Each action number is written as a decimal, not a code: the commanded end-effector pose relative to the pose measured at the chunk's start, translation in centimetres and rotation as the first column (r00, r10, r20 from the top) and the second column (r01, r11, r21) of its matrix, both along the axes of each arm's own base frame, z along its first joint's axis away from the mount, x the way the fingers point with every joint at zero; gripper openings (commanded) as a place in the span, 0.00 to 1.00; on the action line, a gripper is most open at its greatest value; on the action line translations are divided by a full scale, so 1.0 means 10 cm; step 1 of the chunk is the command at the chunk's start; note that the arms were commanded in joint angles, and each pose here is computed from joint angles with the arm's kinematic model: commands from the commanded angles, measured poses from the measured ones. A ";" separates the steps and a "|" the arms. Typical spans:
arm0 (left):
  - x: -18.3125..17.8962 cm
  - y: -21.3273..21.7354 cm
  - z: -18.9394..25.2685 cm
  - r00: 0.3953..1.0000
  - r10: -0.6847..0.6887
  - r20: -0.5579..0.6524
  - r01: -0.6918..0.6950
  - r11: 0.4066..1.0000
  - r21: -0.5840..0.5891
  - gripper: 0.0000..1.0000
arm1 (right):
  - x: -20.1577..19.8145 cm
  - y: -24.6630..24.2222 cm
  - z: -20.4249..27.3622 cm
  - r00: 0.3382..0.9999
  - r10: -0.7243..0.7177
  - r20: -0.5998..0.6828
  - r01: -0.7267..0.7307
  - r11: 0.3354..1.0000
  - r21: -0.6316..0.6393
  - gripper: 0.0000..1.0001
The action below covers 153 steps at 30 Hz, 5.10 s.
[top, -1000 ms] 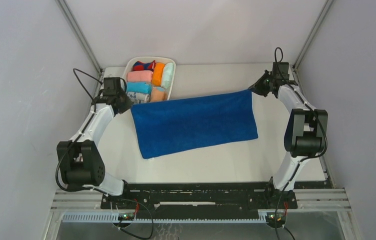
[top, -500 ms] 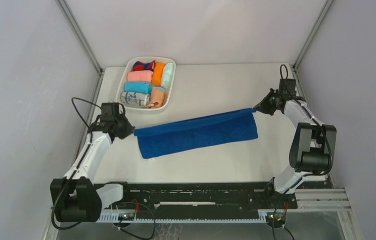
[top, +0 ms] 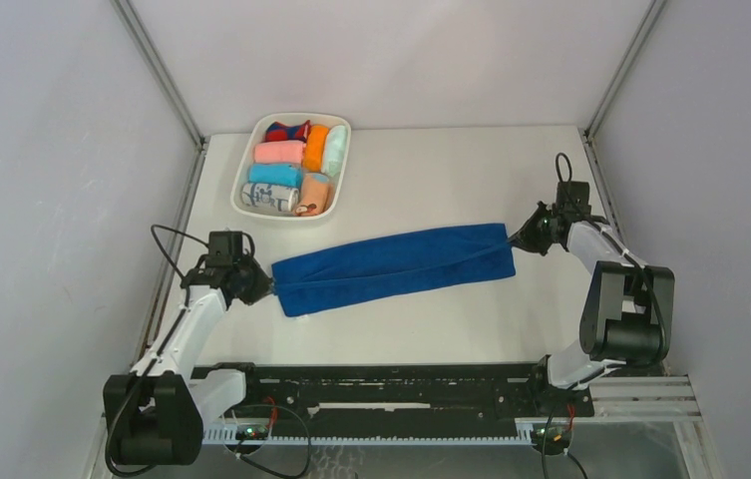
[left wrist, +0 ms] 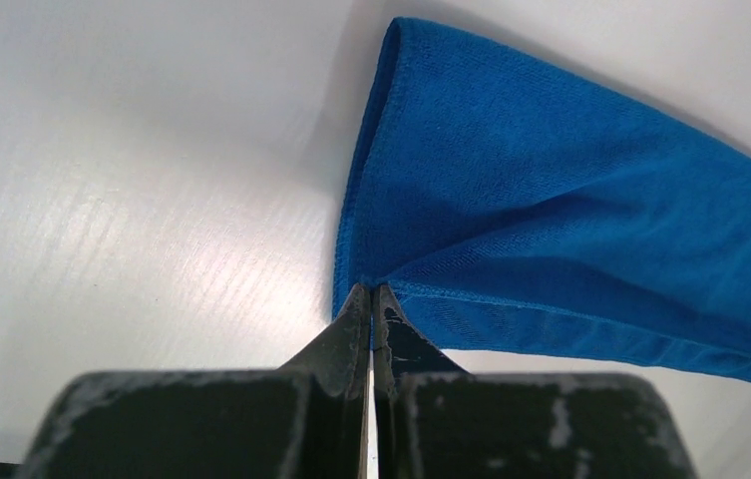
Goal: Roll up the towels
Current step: Fold the towel at the center of the board.
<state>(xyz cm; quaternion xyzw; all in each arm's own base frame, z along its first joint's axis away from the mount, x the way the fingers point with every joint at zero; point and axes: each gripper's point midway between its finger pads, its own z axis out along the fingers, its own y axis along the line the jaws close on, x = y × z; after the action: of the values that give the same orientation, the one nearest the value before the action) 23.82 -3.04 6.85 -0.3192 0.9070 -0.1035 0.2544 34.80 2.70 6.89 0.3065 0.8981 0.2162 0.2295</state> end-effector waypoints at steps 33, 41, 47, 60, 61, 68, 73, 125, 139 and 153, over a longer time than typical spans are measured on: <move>-0.24 -0.32 -0.03 0.999 -0.033 0.027 0.035 0.994 -0.104 0.00 | -0.07 -0.29 -0.15 0.997 -0.076 -0.006 0.076 0.997 -0.033 0.00; -0.37 -0.34 -0.41 0.998 -0.013 -0.055 0.009 0.997 -0.073 0.00 | -0.20 -0.32 -0.55 0.989 -0.076 -0.128 0.071 0.996 -0.044 0.00; -0.44 -0.29 -0.50 0.997 -0.001 -0.081 -0.003 0.999 -0.047 0.00 | -0.25 -0.35 -0.62 0.984 -0.089 -0.155 0.082 0.995 -0.049 0.00; -0.34 -0.24 -0.25 1.000 0.010 -0.025 -0.010 1.000 -0.023 0.00 | -0.25 -0.36 -0.24 0.993 -0.103 -0.062 0.100 0.994 -0.044 0.00; -0.32 -0.24 -0.18 1.000 0.007 -0.007 -0.007 1.000 -0.022 0.00 | -0.25 -0.36 -0.20 0.993 -0.103 -0.054 0.100 0.994 -0.043 0.00; -0.31 -0.24 -0.03 1.000 -0.014 0.017 0.014 1.000 -0.011 0.00 | -0.32 -0.35 -0.07 0.994 -0.102 -0.041 0.100 0.994 -0.041 0.00; -0.38 -0.28 -0.24 1.000 -0.010 -0.025 0.009 0.999 -0.033 0.00 | -0.46 -0.33 -0.17 0.992 -0.101 -0.068 0.098 0.994 -0.047 0.00; 0.79 -0.21 -0.31 0.991 -0.017 -0.131 0.025 0.998 0.058 0.21 | 0.46 -0.10 -0.34 0.990 0.115 0.083 -0.120 0.991 0.063 0.51; 1.21 0.04 -0.35 0.987 0.014 -0.163 0.011 0.988 0.151 0.19 | 0.29 -0.32 -0.49 1.000 0.028 0.007 -0.028 0.999 0.022 0.51; 0.91 -0.31 0.35 0.990 -0.138 0.038 0.131 0.981 0.146 0.42 | -0.07 0.12 0.28 0.966 0.202 0.160 -0.178 0.972 -0.153 0.54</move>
<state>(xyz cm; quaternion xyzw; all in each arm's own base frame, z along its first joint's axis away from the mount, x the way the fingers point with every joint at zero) 34.86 -4.65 7.88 -0.2669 0.9277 -0.0393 0.2581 35.58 2.76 7.52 0.2277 0.9061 0.2244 0.2769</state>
